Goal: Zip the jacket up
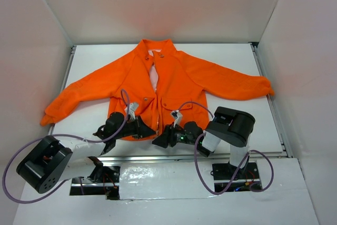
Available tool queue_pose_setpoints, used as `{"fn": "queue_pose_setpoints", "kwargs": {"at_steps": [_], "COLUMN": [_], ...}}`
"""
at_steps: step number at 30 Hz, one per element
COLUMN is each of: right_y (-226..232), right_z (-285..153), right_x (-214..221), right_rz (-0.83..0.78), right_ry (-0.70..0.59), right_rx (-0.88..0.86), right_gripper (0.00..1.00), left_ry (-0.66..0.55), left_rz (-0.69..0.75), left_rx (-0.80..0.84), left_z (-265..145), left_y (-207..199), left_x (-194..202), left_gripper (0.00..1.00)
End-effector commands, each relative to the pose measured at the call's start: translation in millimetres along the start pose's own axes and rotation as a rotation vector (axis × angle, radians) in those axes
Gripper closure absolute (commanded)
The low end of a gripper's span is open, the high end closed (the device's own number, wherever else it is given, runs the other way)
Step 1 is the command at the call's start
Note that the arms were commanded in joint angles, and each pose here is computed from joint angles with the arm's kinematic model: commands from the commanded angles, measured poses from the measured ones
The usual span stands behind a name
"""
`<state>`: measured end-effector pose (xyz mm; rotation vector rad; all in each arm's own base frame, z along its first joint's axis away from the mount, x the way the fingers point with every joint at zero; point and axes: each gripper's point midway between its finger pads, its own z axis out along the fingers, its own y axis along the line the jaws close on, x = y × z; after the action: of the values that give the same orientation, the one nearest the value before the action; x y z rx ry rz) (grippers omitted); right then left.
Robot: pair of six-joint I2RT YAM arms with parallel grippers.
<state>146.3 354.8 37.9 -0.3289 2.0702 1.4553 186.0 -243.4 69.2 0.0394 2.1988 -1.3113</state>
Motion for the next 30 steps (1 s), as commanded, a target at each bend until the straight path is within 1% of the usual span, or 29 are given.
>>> {"fn": "queue_pose_setpoints", "kwargs": {"at_steps": [1,5,9,13,16,18,20,22,23,24,25,26,27,28,30], "right_y": [69.4,61.5,57.6,61.1,64.1,63.5,64.6,63.7,64.0,64.2,64.1,63.6,65.1,65.6,66.8], "right_z": [-15.9,-14.9,-14.8,-17.1,-19.1,-19.7,-20.7,-20.7,-21.5,-22.2,-22.9,-24.3,-25.5,-26.6,-27.8], "right_x": [-61.9,-62.4,-67.9,-72.7,-75.5,-75.7,-74.1,-72.3,-70.8,-70.4,-69.6,-68.6,-69.3,-68.8,-70.8], "right_rz": [-0.119,-0.094,-0.072,-0.087,-0.095,-0.091,-0.085,-0.078,-0.075,-0.077,-0.077,-0.075,-0.076,-0.076,-0.080], "right_ry": [-0.243,-0.244,-0.272,-0.274,-0.274,-0.271,-0.260,-0.250,-0.243,-0.242,-0.240,-0.237,-0.239,-0.240,-0.249], "right_rx": [-0.300,-0.289,-0.265,-0.284,-0.300,-0.300,-0.308,-0.310,-0.313,-0.314,-0.314,-0.312,-0.316,-0.316,-0.316], "right_gripper": [0.37,0.37,0.38,0.39,0.44,0.52,0.63,0.61,0.53,0.48,0.44,0.43,0.45,0.52,0.61], "left_ry": [0.065,0.078,0.073,0.068,0.069,0.064,0.061,0.062,0.063,0.058,0.057,0.058,0.060,0.061,0.059], "left_rz": [0.060,0.048,0.029,0.030,0.035,0.041,0.051,0.052,0.049,0.051,0.048,0.049,0.048,0.049,0.049], "left_rx": [0.066,0.086,0.103,0.116,0.121,0.120,0.114,0.111,0.103,0.099,0.097,0.100,0.103,0.105,0.108], "left_z": [4.1,6.1,7.0,6.2,5.6,5.3,4.8,4.3,4.6,5.1,5.3,5.6,6.1,6.3,6.8], "left_y": [-14.6,-13.7,-13.2,-13.4,-14.0,-14.0,-11.7,-10.1,-8.2,-7.6,-7.8,-8.3,-9.1,-9.4,-9.8], "left_x": [3.8,8.5,10.9,12.3,13.0,12.2,12.9,14.3,14.8,13.7,13.3,13.2,12.8,12.7,12.4], "left_gripper": [1.00,1.00,1.00,1.00,1.00,1.00,1.00,1.00,1.00,1.00,1.00,1.00,1.00,1.00,1.00]}}
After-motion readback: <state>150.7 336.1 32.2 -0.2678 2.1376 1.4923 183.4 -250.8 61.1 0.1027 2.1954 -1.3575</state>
